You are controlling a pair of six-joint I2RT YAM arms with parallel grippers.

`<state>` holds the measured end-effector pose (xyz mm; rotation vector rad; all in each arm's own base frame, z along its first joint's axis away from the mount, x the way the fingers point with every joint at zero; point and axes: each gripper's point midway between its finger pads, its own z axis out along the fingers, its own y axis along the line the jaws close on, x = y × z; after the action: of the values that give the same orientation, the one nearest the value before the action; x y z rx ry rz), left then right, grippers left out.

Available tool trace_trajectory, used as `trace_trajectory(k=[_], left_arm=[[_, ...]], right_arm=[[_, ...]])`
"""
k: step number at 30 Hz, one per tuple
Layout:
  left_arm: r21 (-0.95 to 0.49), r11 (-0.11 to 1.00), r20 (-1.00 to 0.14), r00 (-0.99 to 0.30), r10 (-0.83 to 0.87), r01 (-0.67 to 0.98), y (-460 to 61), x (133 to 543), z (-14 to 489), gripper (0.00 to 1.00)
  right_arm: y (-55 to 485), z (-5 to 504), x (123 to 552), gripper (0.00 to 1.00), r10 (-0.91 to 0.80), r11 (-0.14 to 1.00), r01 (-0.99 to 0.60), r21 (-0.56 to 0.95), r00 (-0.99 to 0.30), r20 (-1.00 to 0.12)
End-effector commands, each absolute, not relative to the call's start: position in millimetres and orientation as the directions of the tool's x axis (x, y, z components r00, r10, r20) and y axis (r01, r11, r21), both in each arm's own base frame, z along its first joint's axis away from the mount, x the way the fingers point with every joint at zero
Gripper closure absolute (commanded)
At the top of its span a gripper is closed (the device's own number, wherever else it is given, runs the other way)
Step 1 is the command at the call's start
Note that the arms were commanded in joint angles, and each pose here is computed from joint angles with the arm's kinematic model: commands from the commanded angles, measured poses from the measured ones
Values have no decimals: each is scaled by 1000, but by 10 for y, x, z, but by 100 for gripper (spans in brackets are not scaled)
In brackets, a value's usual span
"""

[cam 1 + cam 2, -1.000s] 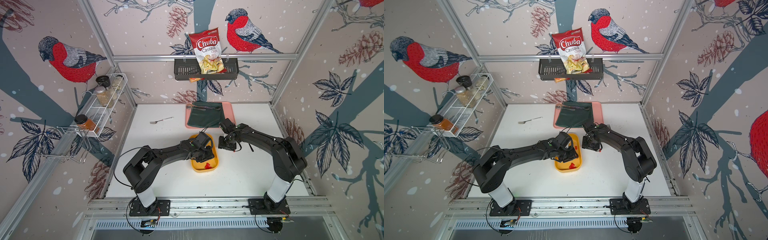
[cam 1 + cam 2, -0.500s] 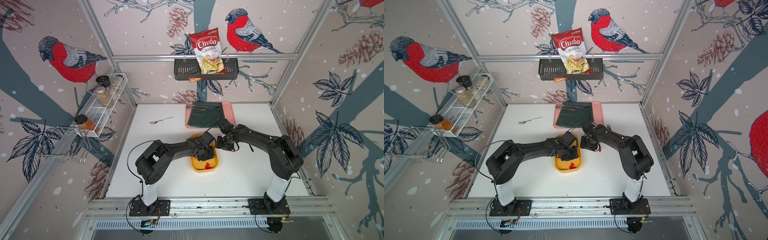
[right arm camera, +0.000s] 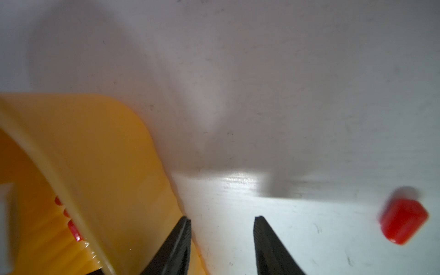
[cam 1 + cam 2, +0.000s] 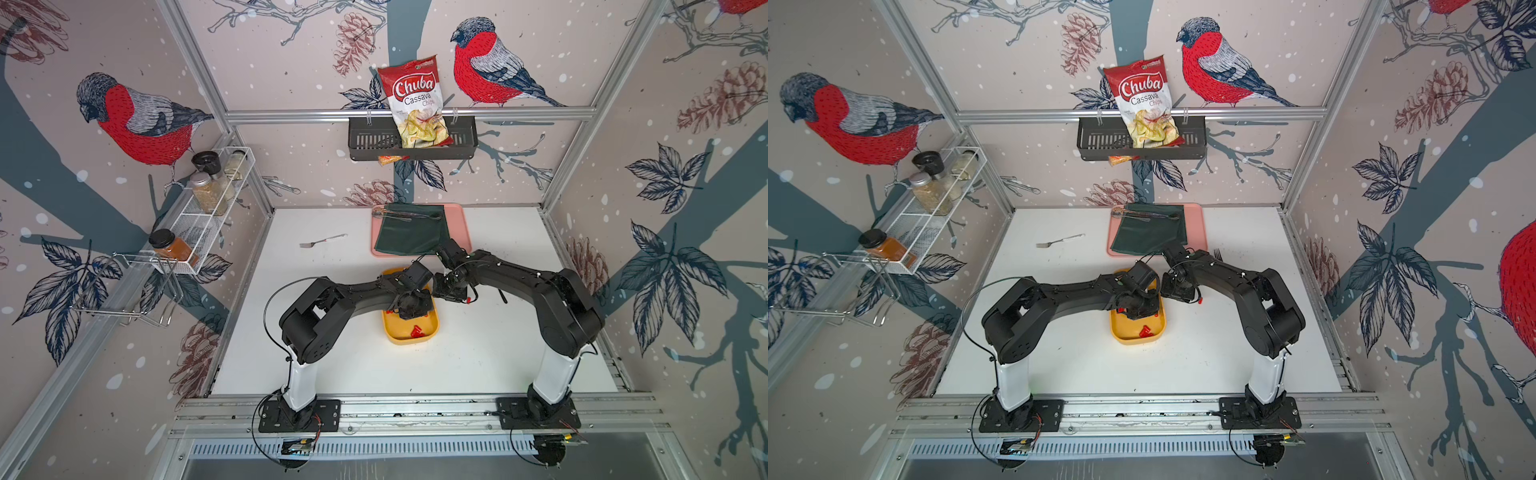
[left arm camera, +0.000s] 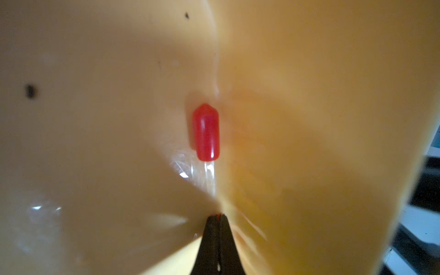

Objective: Take the screw protection sleeves out of the storage box
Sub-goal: Pick up the screw protection sleeve from the storage box.

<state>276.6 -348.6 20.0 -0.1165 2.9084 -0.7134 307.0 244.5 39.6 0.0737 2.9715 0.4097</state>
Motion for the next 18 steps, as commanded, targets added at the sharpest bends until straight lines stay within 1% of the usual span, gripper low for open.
trace_trajectory(k=[1, 5, 11, 13, 14, 16, 18], left_arm=[[-383, 923, -75, -995, -69, -35, -3311, 2599, 45, 100], [-393, 920, -106, -992, -62, -15, -3324, 2649, 211, 100], [-407, 912, -237, -970, -56, 47, -3219, 2922, 920, 100], [-391, 919, -275, -958, -75, 40, -2986, 3006, 1140, 100], [-381, 924, -297, -950, -96, 26, -2791, 3053, 1250, 100], [-341, 940, -318, -939, -127, -12, -2341, 3083, 1334, 100], [-251, 964, -334, -928, -165, -82, -1752, 3083, 1289, 100]], right_arm=[[2459, 419, 3100, 52, 67, 959, 26, 282, -988, -137], [2425, 478, 3149, 52, 85, 955, 39, 293, -986, -146], [2391, 636, 3236, 52, 104, 950, 45, 309, -978, -179], [2395, 661, 3241, 52, 99, 951, 40, 307, -979, -180], [2400, 676, 3241, 52, 95, 952, 36, 304, -979, -181], [2422, 724, 3243, 52, 82, 955, 22, 295, -978, -191], [2476, 797, 3261, 52, 70, 956, 6, 293, -976, -208]])
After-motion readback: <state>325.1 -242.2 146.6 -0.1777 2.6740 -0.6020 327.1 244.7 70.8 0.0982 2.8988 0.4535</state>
